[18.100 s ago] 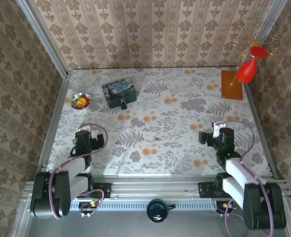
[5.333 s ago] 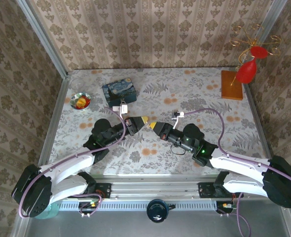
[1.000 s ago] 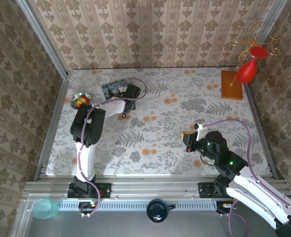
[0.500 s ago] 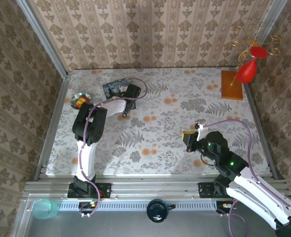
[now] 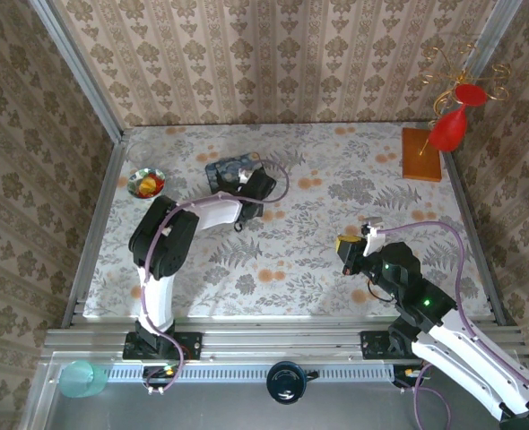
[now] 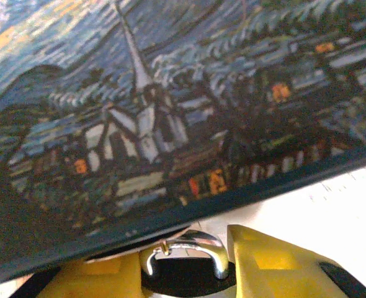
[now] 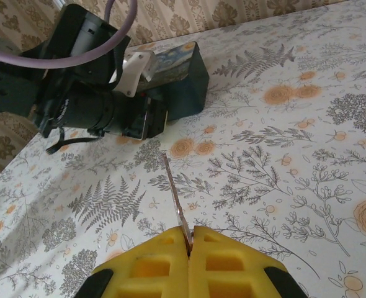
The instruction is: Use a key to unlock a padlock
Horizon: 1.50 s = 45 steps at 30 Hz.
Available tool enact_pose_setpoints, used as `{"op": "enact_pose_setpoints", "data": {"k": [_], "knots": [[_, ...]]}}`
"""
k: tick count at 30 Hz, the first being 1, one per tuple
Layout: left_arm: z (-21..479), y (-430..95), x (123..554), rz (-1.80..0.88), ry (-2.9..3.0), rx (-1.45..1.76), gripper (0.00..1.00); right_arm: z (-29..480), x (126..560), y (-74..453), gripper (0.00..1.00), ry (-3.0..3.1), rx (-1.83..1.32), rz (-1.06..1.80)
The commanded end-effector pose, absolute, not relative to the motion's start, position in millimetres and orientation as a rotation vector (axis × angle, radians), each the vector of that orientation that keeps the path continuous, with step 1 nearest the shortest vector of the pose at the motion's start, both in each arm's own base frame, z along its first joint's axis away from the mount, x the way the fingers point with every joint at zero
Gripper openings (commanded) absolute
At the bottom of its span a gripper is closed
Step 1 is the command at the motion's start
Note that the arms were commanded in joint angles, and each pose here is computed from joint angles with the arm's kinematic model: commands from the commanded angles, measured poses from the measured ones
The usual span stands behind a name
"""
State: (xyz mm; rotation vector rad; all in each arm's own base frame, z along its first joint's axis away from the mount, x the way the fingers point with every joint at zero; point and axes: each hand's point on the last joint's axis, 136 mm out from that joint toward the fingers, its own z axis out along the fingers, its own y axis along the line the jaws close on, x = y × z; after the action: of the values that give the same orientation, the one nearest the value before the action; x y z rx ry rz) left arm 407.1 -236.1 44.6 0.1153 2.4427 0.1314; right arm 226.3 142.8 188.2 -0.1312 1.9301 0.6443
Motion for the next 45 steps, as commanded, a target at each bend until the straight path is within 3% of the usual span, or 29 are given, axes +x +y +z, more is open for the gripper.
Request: {"op": "enact_pose_setpoints", "data": {"k": [1, 23, 33, 45], "knots": [[70, -243, 390, 0.074, 2.415, 0.135, 0.27, 181, 227, 136, 0.0, 1.944, -0.098, 0.614], [70, -266, 246, 0.029, 2.483, 0.27, 0.27, 177, 232, 133, 0.0, 1.955, -0.081, 0.589], [44, -283, 217, -0.056, 2.58, 0.22, 0.31, 174, 234, 133, 0.0, 1.963, -0.076, 0.578], [36, -303, 211, -0.216, 2.582, 0.219, 0.46, 170, 235, 128, 0.0, 1.965, -0.057, 0.553]]}}
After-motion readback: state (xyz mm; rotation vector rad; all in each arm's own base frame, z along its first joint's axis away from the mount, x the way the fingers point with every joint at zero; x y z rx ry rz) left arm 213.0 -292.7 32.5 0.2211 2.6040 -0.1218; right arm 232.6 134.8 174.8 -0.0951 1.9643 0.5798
